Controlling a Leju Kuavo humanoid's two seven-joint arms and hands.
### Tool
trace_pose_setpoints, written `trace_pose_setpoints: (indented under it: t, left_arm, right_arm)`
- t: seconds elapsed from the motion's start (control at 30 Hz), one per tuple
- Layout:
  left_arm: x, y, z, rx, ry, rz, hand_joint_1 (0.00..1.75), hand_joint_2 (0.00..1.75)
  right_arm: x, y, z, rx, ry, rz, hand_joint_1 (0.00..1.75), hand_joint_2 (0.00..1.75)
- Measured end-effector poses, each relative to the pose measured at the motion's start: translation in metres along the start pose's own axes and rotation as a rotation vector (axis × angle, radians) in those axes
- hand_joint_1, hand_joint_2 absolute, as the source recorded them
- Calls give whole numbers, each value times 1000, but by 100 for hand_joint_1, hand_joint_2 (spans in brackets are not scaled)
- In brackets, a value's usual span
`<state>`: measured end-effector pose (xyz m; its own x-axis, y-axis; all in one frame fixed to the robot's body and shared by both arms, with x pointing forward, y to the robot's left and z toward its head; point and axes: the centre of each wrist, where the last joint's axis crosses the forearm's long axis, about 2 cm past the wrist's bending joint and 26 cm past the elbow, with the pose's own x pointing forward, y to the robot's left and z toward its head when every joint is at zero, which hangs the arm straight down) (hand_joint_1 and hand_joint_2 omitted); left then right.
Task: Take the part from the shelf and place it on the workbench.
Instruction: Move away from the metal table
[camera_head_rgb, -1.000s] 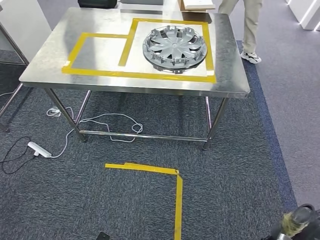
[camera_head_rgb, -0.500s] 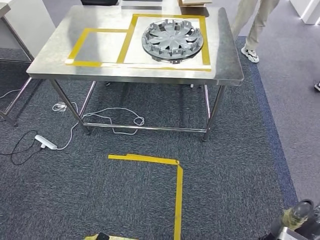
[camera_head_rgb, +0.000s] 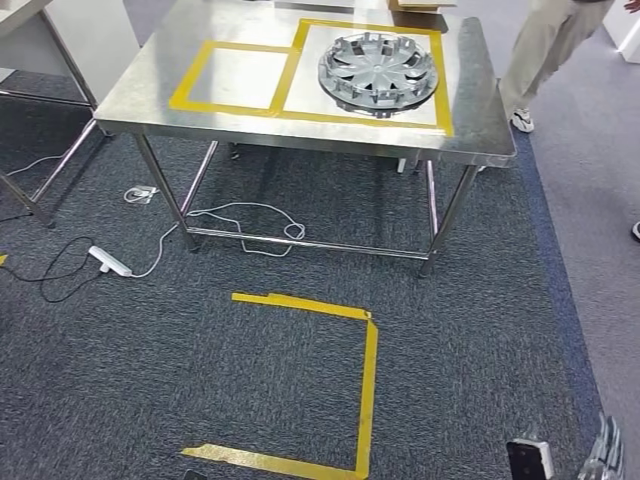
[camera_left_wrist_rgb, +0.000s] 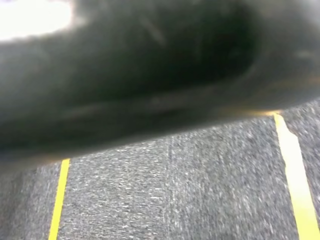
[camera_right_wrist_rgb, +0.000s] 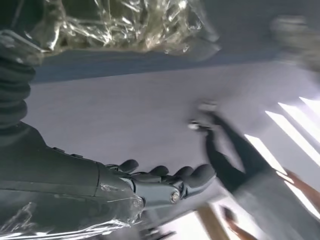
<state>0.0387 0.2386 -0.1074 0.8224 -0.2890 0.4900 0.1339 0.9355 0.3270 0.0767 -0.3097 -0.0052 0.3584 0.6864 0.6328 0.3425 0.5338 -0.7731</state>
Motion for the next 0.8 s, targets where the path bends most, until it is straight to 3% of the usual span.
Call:
trace_pose_setpoints:
  t: [0.17, 0.43, 0.6, 0.8]
  left_arm:
    - [1, -4, 1, 4, 7, 17, 0, 0]
    - [-1, -3, 2, 33, 29, 39, 0, 0]
    - [-3, -2, 2, 44, 43, 50, 0, 0]
    - [-3, -2, 3, 46, 46, 53, 0, 0]
  right_arm:
    - [-55, 18, 45, 215, 276, 211, 0, 175]
    - [-70, 52, 93, 490, 672, 247, 0, 175]
    - [-64, 64, 99, 535, 756, 195, 0, 175]
    - [-57, 74, 95, 582, 772, 151, 0, 175]
